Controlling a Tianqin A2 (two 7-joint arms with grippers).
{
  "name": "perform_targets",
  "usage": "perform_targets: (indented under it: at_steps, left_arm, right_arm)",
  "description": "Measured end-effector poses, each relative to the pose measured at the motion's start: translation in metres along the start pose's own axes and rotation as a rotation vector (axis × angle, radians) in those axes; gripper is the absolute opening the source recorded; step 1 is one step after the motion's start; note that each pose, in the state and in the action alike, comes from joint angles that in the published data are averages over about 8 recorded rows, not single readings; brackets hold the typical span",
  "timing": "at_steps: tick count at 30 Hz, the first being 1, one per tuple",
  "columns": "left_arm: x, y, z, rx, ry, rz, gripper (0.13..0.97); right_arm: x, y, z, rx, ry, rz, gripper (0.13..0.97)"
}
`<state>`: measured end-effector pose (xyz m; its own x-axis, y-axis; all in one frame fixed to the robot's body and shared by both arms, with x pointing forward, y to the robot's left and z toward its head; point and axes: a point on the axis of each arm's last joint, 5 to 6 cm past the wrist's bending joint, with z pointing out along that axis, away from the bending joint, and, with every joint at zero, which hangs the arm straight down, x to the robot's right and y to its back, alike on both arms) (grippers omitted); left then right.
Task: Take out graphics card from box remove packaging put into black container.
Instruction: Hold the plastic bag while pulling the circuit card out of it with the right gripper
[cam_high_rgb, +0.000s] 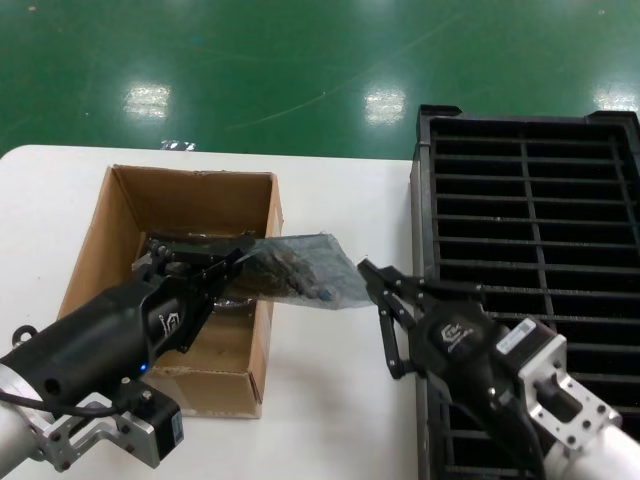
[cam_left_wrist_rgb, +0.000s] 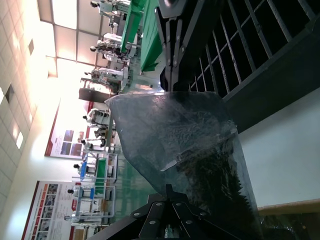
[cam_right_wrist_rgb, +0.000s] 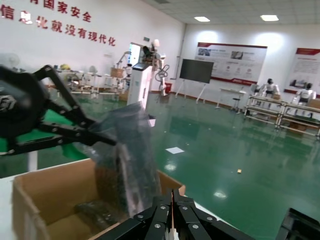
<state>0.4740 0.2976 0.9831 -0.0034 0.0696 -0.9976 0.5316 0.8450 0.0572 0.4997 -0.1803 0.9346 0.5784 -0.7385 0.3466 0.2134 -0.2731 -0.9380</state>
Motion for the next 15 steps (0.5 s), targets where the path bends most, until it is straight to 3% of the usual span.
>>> perform_targets:
  at_steps: [4, 15]
  left_arm:
    - [0.0, 0.0, 0.0, 0.0, 0.0, 0.0, 0.139]
    - [0.0, 0.0, 0.0, 0.0, 0.0, 0.0, 0.139]
  right_arm:
    - [-0.002, 0.0, -0.007, -0.006, -0.025, -0.007, 0.147]
    - [-0.007, -0.003, -0.015, -0.003, -0.081, -0.027, 0.133]
